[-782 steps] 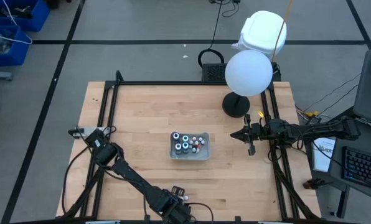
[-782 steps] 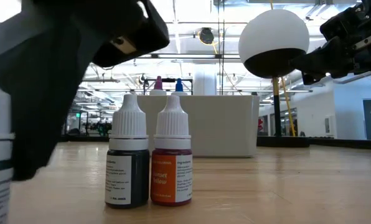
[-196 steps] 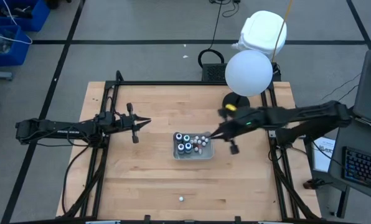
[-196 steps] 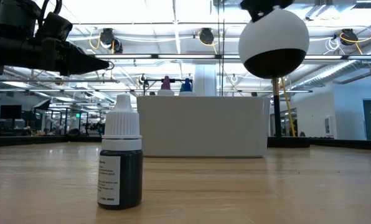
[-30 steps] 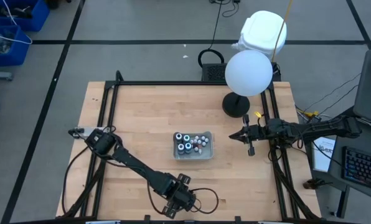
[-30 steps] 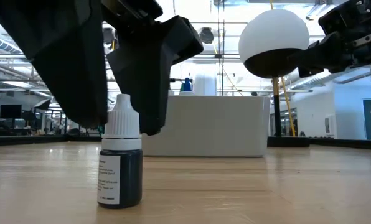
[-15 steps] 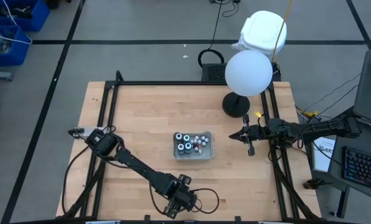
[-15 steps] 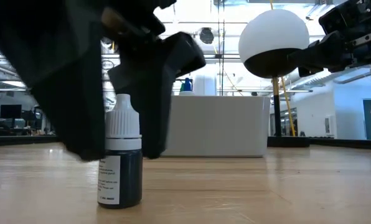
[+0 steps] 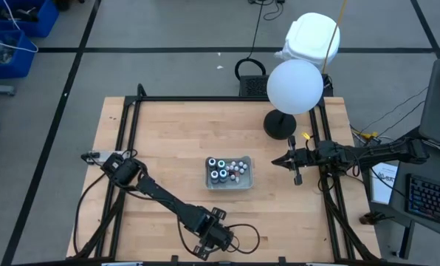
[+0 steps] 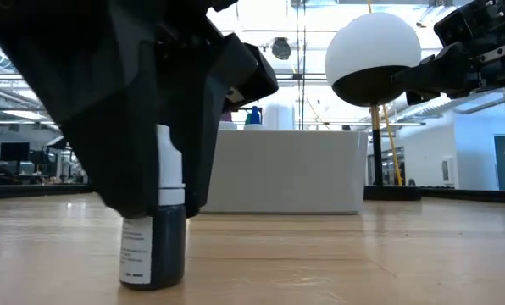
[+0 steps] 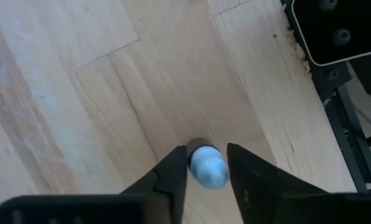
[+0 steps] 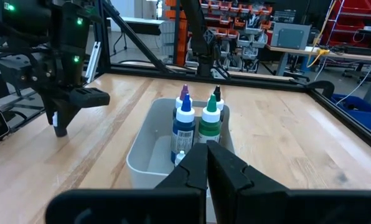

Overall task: Pick & Place food coloring
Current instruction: Put the small blue food coloring bottle into the gray bin

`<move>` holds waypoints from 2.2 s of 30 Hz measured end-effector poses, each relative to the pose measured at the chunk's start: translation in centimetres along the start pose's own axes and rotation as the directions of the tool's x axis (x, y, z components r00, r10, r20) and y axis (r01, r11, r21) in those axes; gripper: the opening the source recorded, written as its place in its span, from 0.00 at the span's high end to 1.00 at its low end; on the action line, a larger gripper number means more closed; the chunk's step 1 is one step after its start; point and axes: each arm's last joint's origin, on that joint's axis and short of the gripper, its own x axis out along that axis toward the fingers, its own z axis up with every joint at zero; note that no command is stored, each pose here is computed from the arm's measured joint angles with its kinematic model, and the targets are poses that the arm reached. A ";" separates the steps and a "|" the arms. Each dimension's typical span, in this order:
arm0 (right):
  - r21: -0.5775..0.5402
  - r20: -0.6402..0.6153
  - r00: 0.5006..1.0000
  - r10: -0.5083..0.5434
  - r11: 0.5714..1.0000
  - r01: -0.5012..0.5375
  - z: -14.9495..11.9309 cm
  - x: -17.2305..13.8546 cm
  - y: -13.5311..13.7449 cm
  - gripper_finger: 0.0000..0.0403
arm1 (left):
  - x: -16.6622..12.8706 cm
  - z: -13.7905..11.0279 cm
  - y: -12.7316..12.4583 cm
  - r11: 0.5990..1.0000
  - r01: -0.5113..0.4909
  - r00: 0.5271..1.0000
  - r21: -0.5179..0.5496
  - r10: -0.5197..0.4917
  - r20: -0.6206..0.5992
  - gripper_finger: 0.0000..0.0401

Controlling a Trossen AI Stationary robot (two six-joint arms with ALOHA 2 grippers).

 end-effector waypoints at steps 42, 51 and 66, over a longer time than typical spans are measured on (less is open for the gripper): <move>0.001 -0.006 1.000 0.001 1.000 -0.001 -0.4 0.0 0.0 1.00 | -24.0 -3.8 1.4 0.952 -0.307 0.895 0.000 0.288 0.342 0.83; 0.013 -0.006 1.000 0.000 1.000 0.000 -0.4 0.0 0.0 1.00 | -22.9 -9.6 3.2 0.956 -0.269 0.830 -0.117 0.291 0.476 0.83; 0.027 0.000 1.000 0.000 1.000 0.000 -0.3 0.0 0.0 1.00 | -18.4 -18.7 5.5 0.942 -0.146 0.682 -0.303 0.317 0.659 0.83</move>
